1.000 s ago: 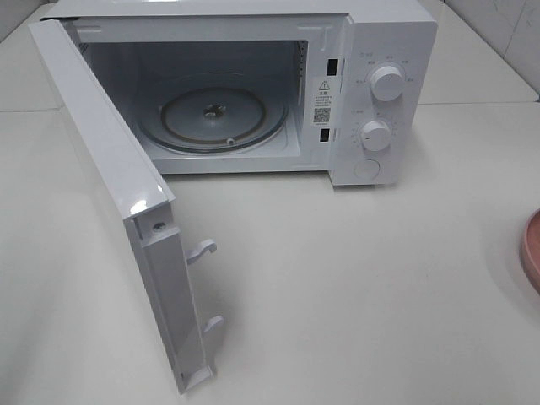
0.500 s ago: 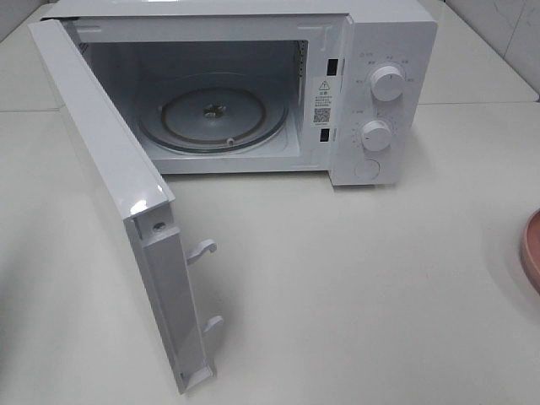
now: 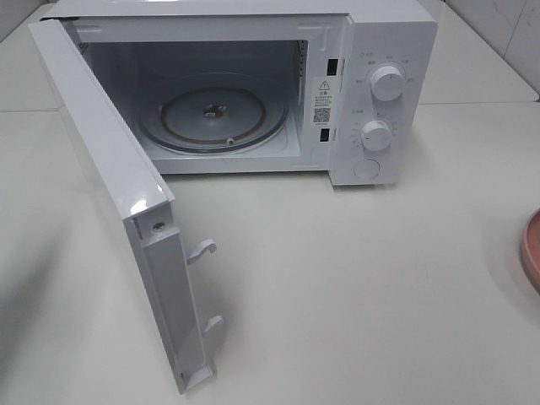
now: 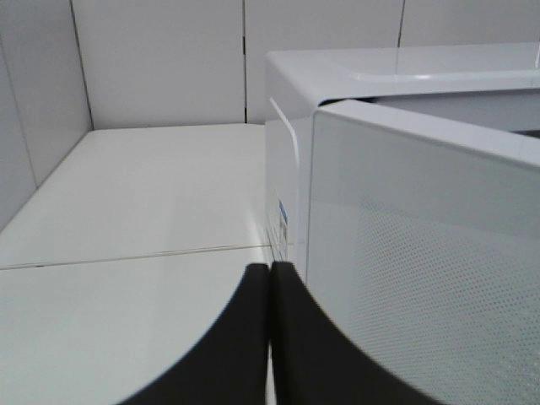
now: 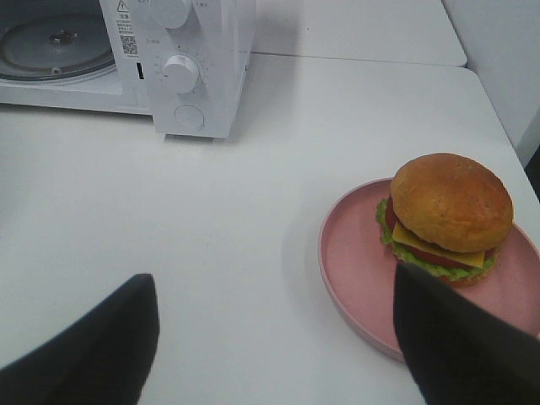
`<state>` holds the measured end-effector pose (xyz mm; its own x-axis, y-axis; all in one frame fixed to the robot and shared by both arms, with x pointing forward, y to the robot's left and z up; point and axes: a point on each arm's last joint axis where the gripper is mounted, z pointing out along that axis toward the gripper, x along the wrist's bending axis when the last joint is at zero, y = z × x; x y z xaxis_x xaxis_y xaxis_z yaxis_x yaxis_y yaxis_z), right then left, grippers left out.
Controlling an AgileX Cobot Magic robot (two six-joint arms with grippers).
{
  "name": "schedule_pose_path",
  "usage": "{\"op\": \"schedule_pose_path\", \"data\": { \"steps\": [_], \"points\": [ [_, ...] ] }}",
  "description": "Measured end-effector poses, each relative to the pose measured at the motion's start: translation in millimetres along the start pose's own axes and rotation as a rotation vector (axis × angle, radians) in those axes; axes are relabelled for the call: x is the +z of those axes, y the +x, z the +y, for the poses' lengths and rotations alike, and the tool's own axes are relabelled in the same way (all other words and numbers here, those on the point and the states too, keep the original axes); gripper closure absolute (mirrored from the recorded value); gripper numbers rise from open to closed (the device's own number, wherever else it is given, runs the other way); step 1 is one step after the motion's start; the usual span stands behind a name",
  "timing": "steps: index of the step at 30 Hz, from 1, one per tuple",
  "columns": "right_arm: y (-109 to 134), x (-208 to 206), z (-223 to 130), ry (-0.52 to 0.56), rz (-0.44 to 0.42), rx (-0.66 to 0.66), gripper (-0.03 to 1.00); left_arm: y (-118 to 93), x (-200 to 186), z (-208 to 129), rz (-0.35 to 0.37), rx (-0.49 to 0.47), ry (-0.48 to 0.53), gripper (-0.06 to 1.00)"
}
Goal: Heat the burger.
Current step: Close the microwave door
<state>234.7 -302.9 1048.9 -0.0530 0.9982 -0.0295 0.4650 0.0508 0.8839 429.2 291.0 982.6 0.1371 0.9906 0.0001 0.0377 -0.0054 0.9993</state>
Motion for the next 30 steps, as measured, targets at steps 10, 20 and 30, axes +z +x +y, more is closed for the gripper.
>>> {"op": "schedule_pose_path", "data": {
  "steps": [10, 20, 30],
  "points": [
    [0, 0, 0, 0.0, 0.0, 0.0, 0.2, -6, 33, -38, -0.119, -0.022, 0.065, 0.94],
    [0, 0, 0, 0.0, 0.0, 0.0, 0.2, -12, 67, -43, -0.251, -0.01, 0.066, 0.94],
    [0, 0, 0, 0.0, 0.0, 0.0, 0.2, -12, 83, -50, -0.283, -0.036, 0.086, 0.94]
  ]
}}
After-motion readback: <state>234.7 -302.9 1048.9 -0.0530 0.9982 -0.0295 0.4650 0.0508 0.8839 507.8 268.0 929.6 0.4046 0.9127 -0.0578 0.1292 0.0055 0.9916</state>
